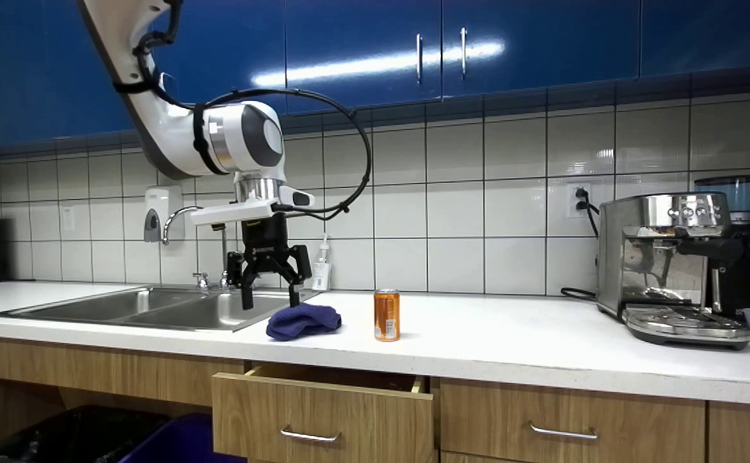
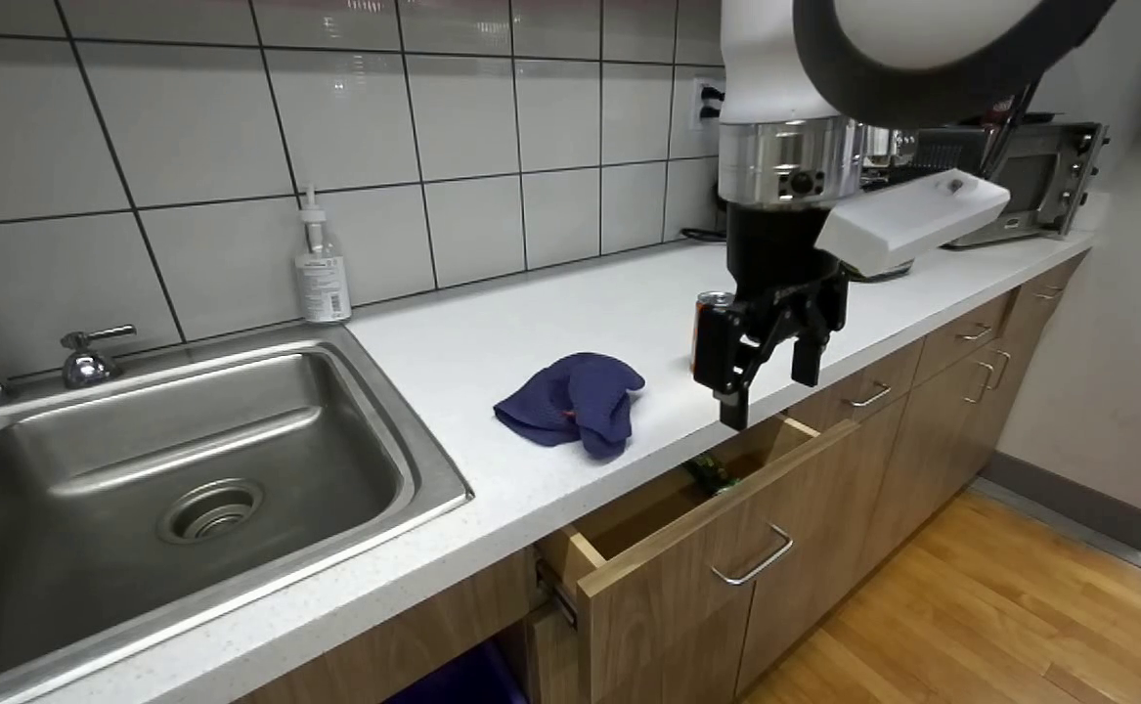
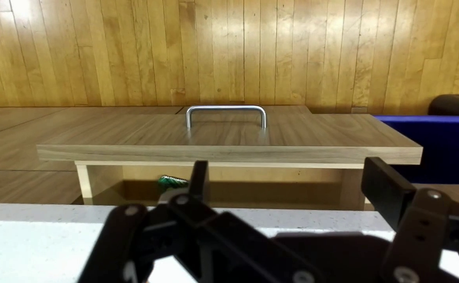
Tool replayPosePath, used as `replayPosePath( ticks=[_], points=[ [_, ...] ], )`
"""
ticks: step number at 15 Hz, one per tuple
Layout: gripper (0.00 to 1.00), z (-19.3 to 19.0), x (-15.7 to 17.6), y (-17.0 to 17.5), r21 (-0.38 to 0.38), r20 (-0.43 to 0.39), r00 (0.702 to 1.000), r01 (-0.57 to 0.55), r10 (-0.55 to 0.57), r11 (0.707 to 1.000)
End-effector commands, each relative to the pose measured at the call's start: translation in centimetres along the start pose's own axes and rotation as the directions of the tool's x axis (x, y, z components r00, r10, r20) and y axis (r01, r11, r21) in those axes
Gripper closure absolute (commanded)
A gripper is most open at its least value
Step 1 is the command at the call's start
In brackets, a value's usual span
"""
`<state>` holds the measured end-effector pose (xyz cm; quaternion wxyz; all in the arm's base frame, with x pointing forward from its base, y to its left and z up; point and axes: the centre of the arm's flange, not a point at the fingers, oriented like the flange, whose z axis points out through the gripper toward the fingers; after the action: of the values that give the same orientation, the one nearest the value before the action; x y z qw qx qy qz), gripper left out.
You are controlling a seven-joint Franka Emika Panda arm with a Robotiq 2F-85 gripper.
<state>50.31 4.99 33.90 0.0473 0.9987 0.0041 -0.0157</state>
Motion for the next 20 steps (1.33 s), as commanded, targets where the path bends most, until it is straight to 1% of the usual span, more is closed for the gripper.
replayPosePath(
  ticks=[1,3,10,17,20],
  points=[
    [0.00,1.1,2.2,0.3,-0.001,-0.011,1.000,0.024,-0.024,1.000],
    [0.00,1.9,2.8,0.6,0.008,-0.002,1.000,0.006,-0.006,1.000],
    [0.00,5.0,4.4,2.8,0.003,0.026,0.999,-0.032,0.032,0.999],
    [0.00,7.4,5.2,2.2,-0.002,0.064,0.998,0.012,-0.012,1.000],
    [0.00,8.3,6.0,2.1,-0.024,0.067,0.997,0.038,-0.037,0.999]
  ],
)
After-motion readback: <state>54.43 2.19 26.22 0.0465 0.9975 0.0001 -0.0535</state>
